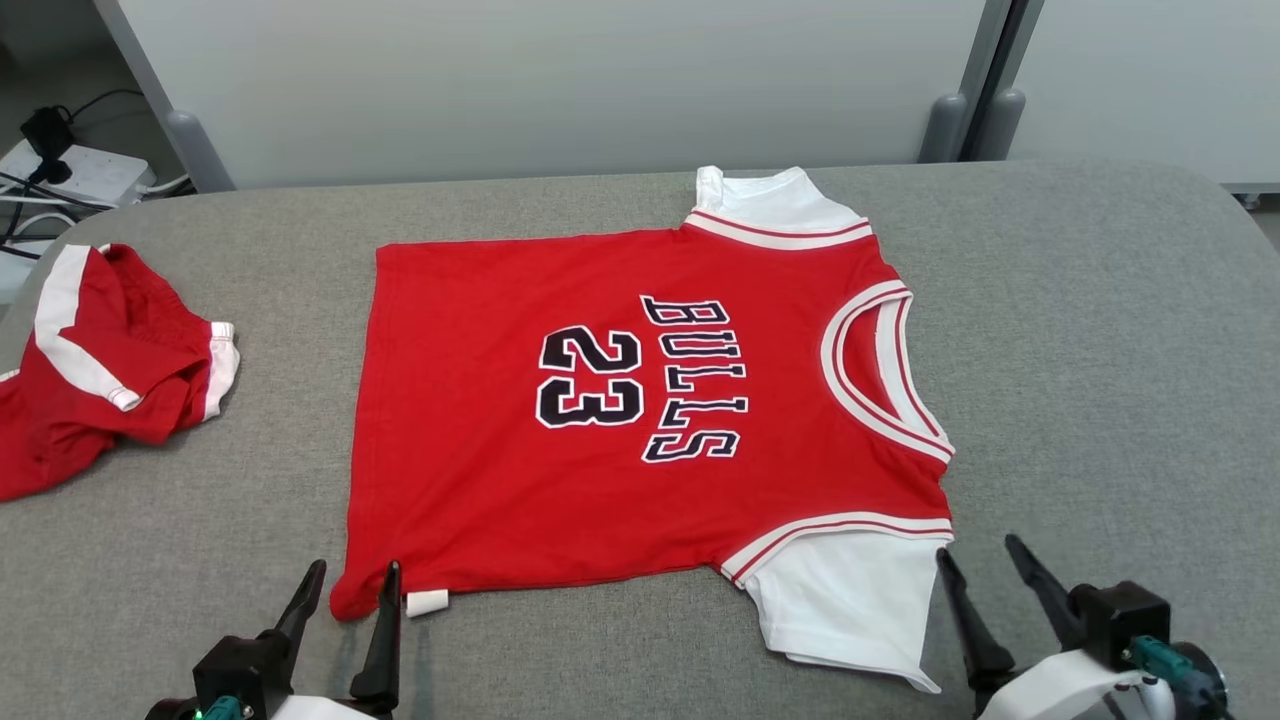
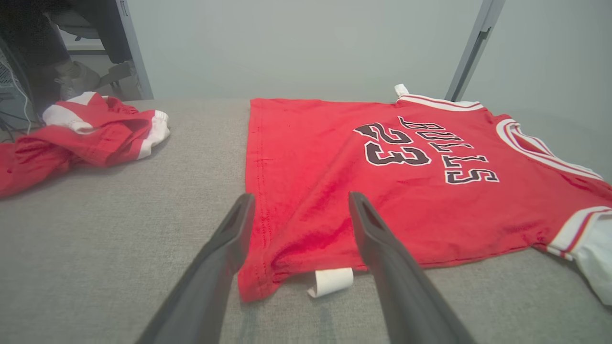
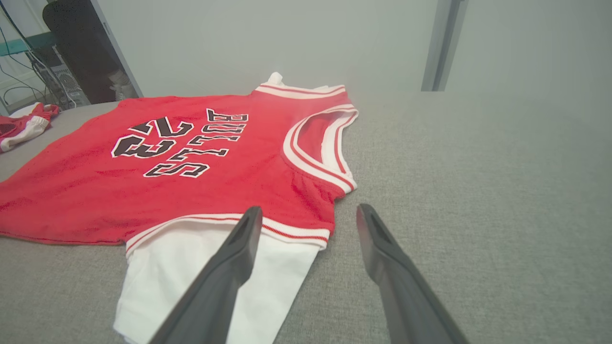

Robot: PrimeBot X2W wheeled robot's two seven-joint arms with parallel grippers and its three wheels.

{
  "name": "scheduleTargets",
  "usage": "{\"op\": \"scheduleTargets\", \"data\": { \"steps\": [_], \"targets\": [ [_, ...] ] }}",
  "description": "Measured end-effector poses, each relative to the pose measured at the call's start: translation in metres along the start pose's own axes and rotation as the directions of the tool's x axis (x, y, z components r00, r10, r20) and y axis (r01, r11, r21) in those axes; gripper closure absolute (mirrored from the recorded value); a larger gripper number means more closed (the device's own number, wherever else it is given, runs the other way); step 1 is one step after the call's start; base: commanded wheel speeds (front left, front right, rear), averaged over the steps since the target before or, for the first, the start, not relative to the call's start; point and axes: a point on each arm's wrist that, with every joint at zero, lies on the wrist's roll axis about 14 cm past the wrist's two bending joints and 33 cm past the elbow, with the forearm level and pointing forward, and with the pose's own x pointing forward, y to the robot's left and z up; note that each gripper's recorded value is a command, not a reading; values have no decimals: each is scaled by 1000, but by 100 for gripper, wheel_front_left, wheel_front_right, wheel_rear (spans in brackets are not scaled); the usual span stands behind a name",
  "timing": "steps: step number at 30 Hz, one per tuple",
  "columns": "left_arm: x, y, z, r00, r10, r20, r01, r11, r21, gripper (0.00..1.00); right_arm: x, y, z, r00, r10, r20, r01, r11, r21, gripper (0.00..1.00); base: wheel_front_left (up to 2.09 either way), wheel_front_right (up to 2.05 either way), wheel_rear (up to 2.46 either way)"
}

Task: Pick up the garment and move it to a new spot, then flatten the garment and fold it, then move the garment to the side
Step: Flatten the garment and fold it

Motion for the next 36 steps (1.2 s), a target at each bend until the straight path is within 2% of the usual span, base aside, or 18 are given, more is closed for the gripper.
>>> {"op": "scheduleTargets", "data": {
  "steps": [16,25,27,28,30,31,32,36],
  "targets": [
    [5,-7,-15,999,-20,-49,20,1000,-6,0,-12,29,-71,972,74,-224,-52,993,101,0,0,0,0],
    [5,-9,-19,998,-26,-63,26,1000,-6,0,-8,39,-81,960,107,-258,-74,988,137,0,0,0,0],
    [4,-9,-20,997,-26,-66,26,1000,-6,0,-7,40,-83,957,115,-265,-81,987,138,11,0,0,0],
    [4,-9,-21,997,-27,-68,27,1000,-5,0,-6,40,-83,956,119,-269,-84,987,137,43,0,0,0],
    [5,-9,-22,997,-29,-70,29,1000,-5,0,-5,39,-85,952,122,-281,-87,987,133,74,0,0,0],
    [5,-9,-22,997,-30,-70,29,1000,-4,0,-4,38,-85,951,124,-283,-90,987,130,95,0,0,0],
    [6,-9,-22,997,-30,-71,30,1000,-4,0,-3,39,-86,949,129,-287,-96,987,128,100,0,0,0],
    [11,-10,-18,998,-33,-60,32,999,-17,0,-1,39,-87,947,134,-293,-96,986,139,100,0,0,0]
  ]
}}
